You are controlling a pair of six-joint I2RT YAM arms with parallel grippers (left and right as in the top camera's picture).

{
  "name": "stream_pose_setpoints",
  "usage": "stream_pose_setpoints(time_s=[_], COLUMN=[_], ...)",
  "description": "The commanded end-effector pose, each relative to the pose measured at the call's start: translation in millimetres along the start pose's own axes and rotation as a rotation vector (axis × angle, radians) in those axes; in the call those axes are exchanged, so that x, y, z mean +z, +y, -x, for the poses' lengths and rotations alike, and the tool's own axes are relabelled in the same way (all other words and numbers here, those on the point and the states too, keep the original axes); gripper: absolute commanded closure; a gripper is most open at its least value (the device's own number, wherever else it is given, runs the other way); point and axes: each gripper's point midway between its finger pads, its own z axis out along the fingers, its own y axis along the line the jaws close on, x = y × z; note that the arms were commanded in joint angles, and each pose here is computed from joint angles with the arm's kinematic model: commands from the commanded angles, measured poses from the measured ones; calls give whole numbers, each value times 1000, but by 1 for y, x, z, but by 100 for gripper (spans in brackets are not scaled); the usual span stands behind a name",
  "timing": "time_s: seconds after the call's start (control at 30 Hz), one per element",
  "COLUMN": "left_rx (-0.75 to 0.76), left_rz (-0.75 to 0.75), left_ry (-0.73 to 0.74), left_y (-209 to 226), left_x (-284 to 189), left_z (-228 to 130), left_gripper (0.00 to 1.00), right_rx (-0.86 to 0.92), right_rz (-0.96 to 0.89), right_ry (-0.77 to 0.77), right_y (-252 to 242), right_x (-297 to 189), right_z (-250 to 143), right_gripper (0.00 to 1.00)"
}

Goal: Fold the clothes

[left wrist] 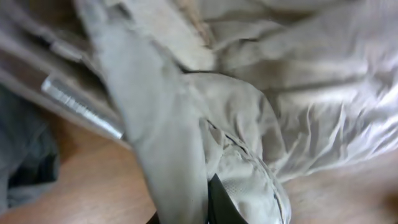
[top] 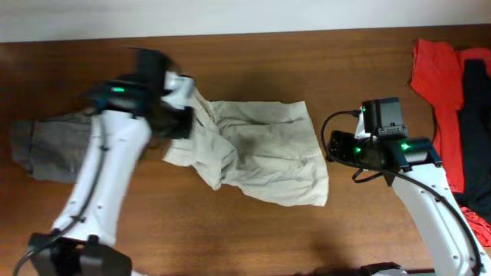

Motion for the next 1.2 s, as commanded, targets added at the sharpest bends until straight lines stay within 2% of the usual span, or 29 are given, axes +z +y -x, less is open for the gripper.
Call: stream_pose_setpoints(time_s=[0.0, 0.13, 0.3, 0.6, 0.77, 0.8, 0.9, 0.97, 1.17], left_rx=[149, 329, 428, 515, 500, 498, 475, 475, 474], left_rz=[124, 189, 222, 208, 78, 73, 65, 58, 61], left_ry=[-17, -9, 15, 125, 179, 185, 181, 172, 170], left_y=[-29, -78, -106, -140, -171, -175, -181, -184, -189], left_x=[-3, 7, 23, 91, 137, 142, 148, 149, 108], left_z=[2, -5, -13, -27, -39, -41, -42, -40, -22], left_gripper=[99, 99, 99, 99, 95, 87, 41, 28, 28], right_rx=[151, 361, 453, 589, 561, 553, 537, 534, 492], right_rz=[-50, -79, -85, 12, 17, 18, 16, 16, 12], right_ry=[-29, -49, -57, -43, -43, -43, -43, -43, -46], right_y=[-13, -38, -57, -78, -80, -80, -80, -80, -81], right_x=[-3, -5, -8, -14, -14, -14, -14, -14, -14], right_z=[6, 14, 18, 24, 24, 24, 24, 24, 24], right_gripper=[16, 16, 15, 15, 15, 15, 15, 15, 15])
